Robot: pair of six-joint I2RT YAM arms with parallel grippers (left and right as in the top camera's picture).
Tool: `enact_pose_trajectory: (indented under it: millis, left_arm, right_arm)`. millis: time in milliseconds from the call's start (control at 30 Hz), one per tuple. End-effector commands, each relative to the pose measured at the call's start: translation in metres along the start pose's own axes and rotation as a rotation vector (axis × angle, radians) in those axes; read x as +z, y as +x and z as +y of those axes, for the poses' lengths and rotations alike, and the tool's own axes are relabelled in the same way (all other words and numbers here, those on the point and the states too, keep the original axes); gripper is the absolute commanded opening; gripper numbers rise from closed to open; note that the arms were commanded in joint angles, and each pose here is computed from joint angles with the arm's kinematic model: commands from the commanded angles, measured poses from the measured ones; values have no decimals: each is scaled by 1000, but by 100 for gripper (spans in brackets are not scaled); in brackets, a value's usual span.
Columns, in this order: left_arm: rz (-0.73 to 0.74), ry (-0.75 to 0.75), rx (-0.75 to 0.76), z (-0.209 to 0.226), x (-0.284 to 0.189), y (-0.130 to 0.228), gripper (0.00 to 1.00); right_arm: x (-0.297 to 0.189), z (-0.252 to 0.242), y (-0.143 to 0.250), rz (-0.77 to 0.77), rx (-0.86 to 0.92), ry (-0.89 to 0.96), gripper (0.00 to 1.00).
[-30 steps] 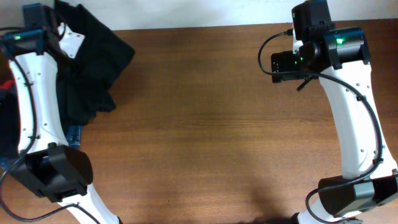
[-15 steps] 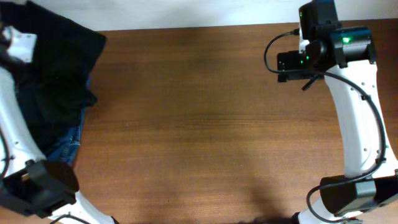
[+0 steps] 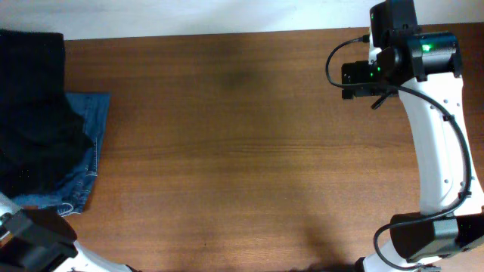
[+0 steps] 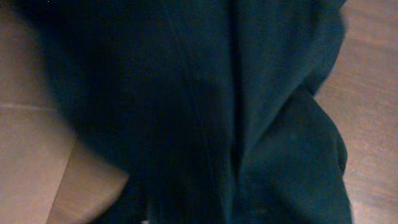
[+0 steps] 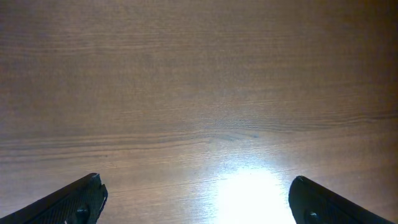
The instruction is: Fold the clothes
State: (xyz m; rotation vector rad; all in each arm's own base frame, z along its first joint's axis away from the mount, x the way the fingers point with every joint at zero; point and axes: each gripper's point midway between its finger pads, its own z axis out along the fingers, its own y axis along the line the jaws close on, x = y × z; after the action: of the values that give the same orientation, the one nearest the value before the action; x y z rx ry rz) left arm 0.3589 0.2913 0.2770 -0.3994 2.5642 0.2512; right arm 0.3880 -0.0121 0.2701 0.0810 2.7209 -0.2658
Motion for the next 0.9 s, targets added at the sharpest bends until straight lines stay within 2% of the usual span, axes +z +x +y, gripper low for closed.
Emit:
enact_pose_trajectory:
  millis: [0, 267, 367, 533, 633, 767, 867]
  left_arm:
    - [-70, 2, -76, 6, -26, -6, 99]
    - [-80, -5, -142, 15, -27, -6, 99]
    - [-103, 64, -139, 3, -28, -10, 99]
    - [-140, 209, -80, -45, -35, -24, 99]
    - [-156, 253, 12, -84, -41, -34, 99]
    - [-162, 320, 147, -144, -47, -41, 99]
    - [-160, 385, 232, -192, -51, -42, 99]
  right_arm:
    - [-2, -5, -1, -2, 4, 20, 98]
    - [-2, -5, 1, 7, 2, 21, 99]
    - [-2, -5, 1, 8, 2, 21, 99]
    - [-2, 1, -7, -27, 10, -15, 99]
    - [-2, 6, -21, -81, 20, -49, 99]
    - [-6, 26, -40, -157, -15, -223, 99]
    - [-7, 16, -51, -198, 23, -256, 99]
